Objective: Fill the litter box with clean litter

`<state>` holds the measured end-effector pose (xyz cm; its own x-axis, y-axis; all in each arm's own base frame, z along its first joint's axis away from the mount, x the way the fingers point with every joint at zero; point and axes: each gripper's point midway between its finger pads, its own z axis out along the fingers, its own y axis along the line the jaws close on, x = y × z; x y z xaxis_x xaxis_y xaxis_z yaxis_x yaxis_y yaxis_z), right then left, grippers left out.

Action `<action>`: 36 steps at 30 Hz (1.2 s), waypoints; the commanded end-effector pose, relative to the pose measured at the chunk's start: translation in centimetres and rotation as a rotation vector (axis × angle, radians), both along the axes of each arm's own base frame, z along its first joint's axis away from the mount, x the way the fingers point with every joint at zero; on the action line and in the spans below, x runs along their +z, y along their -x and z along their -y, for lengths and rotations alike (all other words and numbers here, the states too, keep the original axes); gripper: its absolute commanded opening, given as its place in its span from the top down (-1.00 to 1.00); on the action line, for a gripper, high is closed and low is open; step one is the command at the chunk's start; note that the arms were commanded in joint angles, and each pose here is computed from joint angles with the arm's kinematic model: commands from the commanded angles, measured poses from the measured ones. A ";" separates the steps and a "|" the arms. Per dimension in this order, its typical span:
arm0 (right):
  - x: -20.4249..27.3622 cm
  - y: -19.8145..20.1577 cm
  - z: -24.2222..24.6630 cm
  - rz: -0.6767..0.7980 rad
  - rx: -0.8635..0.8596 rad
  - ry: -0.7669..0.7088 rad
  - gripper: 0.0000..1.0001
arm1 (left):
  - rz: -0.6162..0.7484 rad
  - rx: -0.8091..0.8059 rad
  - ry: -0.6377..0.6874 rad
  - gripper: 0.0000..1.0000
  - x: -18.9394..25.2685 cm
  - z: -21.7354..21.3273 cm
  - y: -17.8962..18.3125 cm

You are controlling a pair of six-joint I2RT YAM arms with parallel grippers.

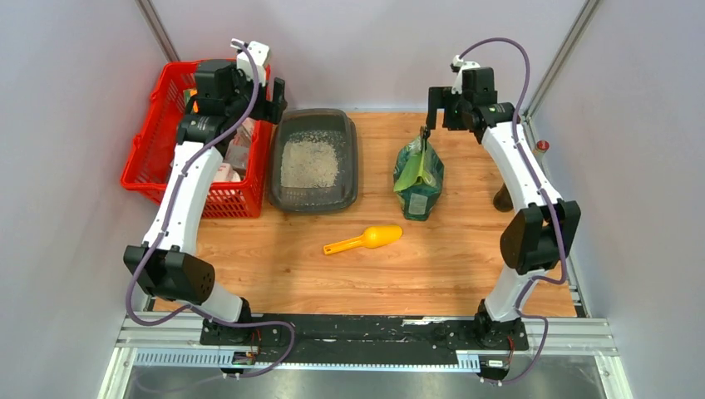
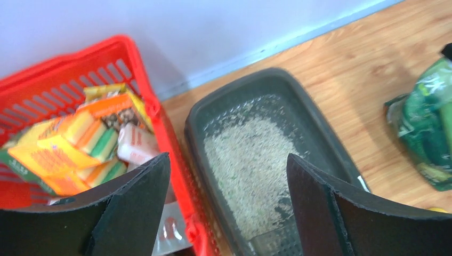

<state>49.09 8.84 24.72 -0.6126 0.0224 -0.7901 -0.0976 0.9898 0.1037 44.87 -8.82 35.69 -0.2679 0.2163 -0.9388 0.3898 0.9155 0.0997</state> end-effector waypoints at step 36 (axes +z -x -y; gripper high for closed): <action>10.4 16.3 13.6 0.254 -0.344 0.132 -1.00 | -0.403 -0.564 0.204 -0.33 -10.0 39.3 8.9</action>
<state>34.18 -4.27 34.39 -0.4148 0.0262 -0.9095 0.2003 0.9777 -0.0632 35.73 -45.28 22.29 -0.5356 0.3561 -0.7658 0.7859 0.5420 -0.2977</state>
